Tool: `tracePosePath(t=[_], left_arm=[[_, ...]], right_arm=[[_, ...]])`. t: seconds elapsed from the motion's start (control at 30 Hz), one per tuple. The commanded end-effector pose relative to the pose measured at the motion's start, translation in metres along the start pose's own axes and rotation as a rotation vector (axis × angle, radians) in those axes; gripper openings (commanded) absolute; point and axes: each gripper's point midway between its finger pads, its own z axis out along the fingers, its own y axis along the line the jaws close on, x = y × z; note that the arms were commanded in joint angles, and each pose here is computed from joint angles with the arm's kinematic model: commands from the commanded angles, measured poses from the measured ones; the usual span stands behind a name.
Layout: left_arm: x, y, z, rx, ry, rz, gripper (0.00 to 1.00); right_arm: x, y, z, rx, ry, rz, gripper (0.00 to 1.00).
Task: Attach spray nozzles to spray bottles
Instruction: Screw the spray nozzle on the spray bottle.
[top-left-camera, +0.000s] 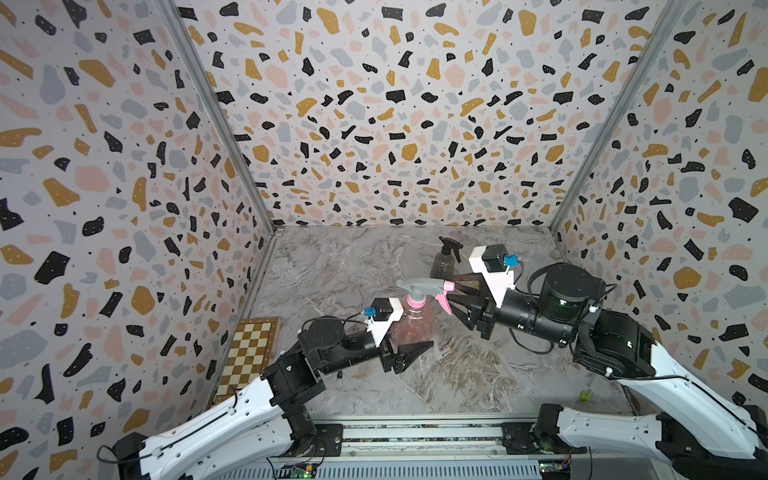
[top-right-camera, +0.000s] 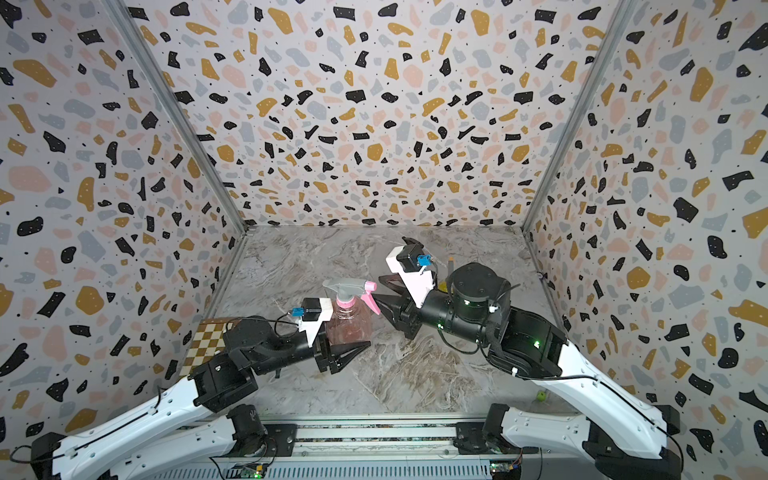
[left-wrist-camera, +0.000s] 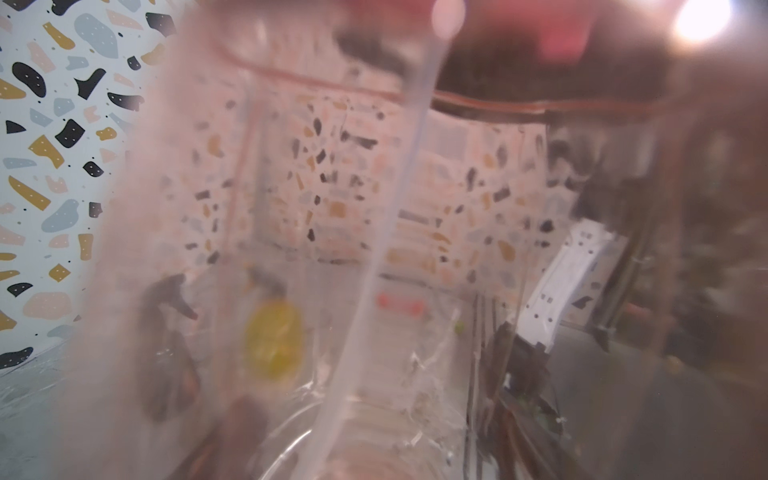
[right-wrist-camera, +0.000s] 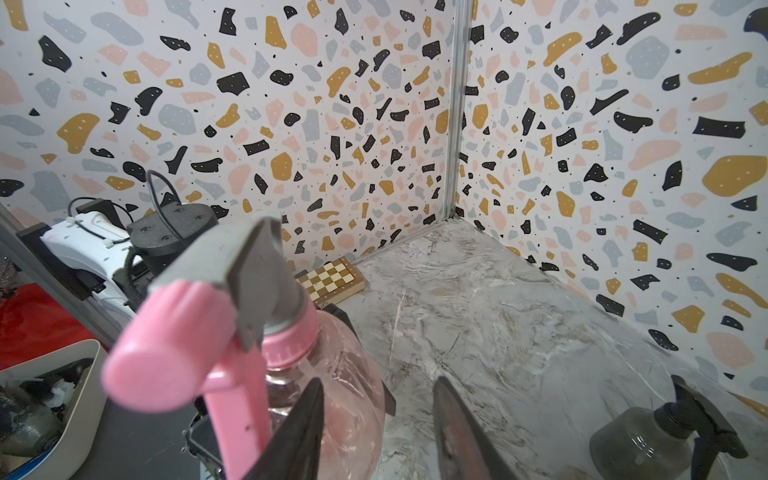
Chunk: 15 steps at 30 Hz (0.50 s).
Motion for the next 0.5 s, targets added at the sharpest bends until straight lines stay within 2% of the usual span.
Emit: tracePosePath(t=[0.0, 0.2, 0.3, 0.4, 0.47], left_arm=[[-0.006, 0.018, 0.005, -0.089, -0.009, -0.02, 0.0], [-0.007, 0.02, 0.008, -0.101, -0.004, -0.017, 0.0], [-0.006, 0.022, 0.006, -0.114, 0.0, -0.015, 0.0], [-0.002, 0.025, 0.002, -0.139, 0.016, -0.012, 0.0], [0.0, 0.025, -0.001, -0.14, 0.021, -0.014, 0.0]], right_arm=[[-0.004, 0.027, 0.002, -0.085, -0.018, -0.001, 0.45], [0.002, 0.036, 0.007, -0.107, -0.006, 0.003, 0.44], [0.004, 0.018, -0.001, -0.008, 0.008, -0.002, 0.46], [0.004, -0.013, -0.018, 0.152, 0.01, -0.013, 0.58], [-0.003, -0.02, -0.031, 0.176, -0.023, -0.013, 0.68]])
